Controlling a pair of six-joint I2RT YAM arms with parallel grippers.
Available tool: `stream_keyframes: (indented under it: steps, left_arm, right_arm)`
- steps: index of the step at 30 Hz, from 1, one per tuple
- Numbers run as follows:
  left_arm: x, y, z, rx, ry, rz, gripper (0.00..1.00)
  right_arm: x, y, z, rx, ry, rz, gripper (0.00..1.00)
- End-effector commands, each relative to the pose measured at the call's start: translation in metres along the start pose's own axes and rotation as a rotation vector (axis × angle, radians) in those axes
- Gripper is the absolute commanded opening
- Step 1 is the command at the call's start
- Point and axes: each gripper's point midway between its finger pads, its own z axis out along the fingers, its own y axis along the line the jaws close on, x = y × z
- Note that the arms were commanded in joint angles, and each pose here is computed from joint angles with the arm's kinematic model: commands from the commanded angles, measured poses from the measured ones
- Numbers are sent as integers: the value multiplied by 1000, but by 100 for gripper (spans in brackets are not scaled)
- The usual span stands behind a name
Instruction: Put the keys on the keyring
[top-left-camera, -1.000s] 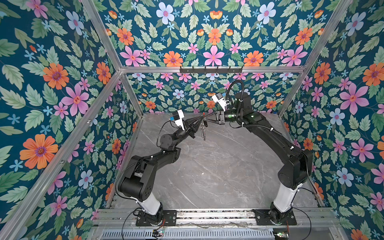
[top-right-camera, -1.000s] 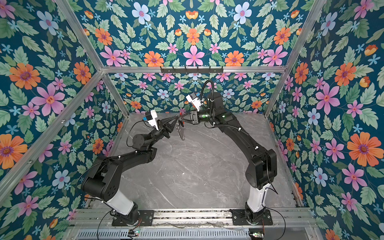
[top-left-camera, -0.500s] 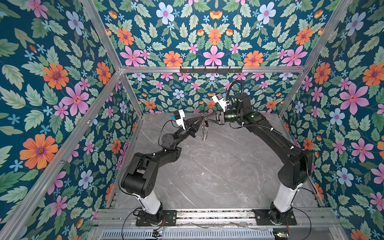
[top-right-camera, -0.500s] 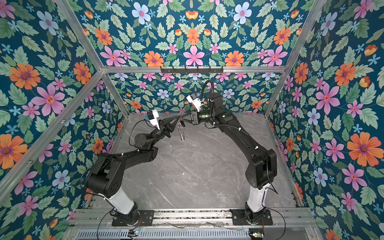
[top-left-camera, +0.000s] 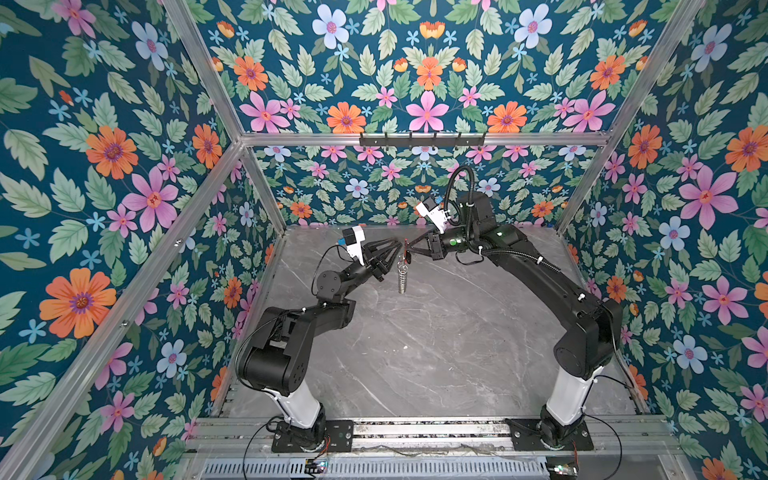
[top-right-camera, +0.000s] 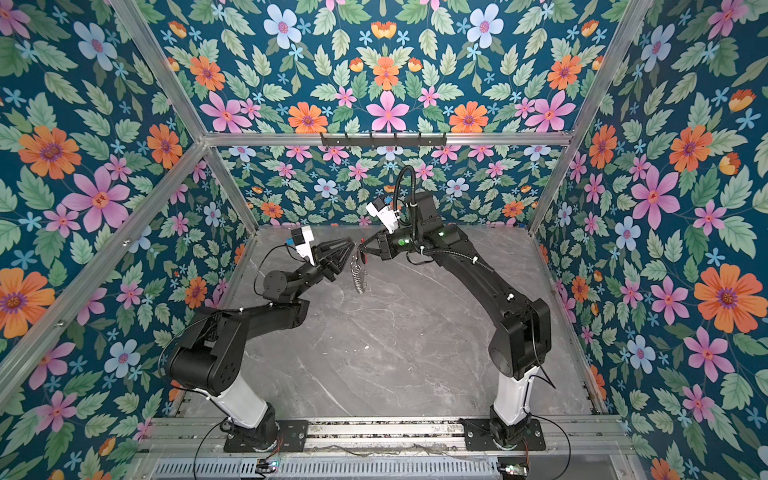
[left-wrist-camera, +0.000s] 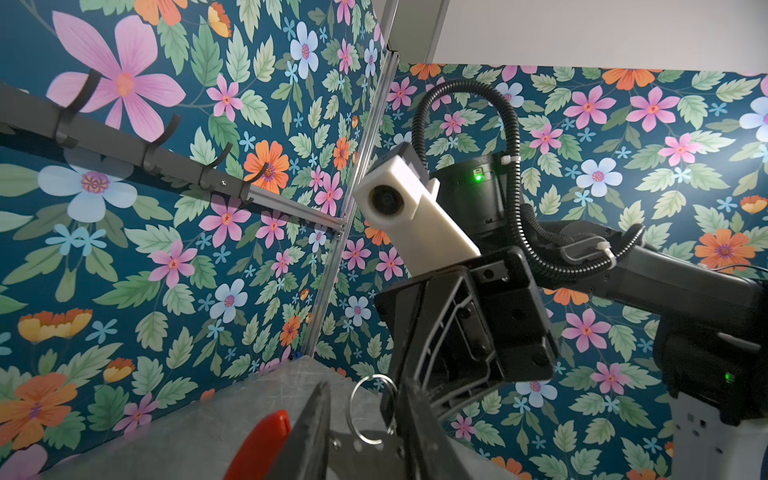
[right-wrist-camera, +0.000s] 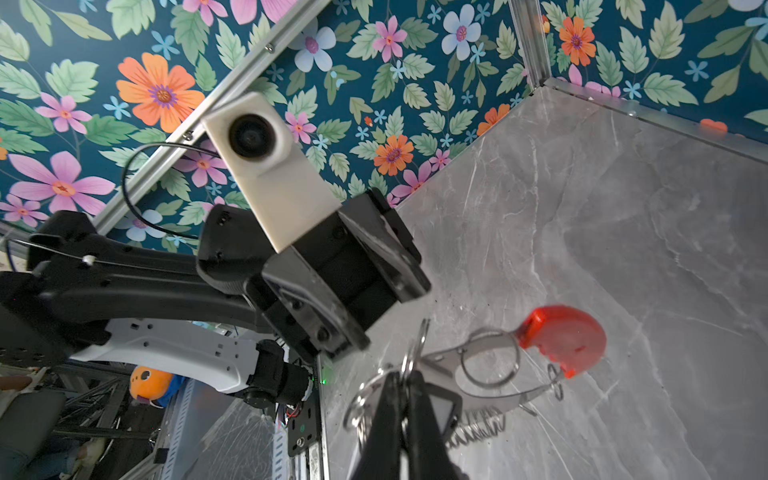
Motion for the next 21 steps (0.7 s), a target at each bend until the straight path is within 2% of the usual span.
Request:
stream_keyframes:
  steps: [1,3,7,10,16,21]
  left_arm:
    - [-8,-16,-5,78,47,125,28]
    - [2,-17,-5,97,147,177,27]
    - [36,-6,-6,83,451,269,27]
    - [46,-7,-11,121,589,352,26]
    - [41,-7,-8,164,654,399,26]
    - [33,4,-6,147,682,413,26]
  right_arm:
    - [3,-4,1,31,18,-55,0]
    - [5,-3,1,34,26,-64,0]
    - [9,0,2,28,41,-82,0]
    - [11,3,3,20,49,-92,0]
    - [16,9,3,8,62,-109,0]
    - [17,12,3,5,68,-120,0]
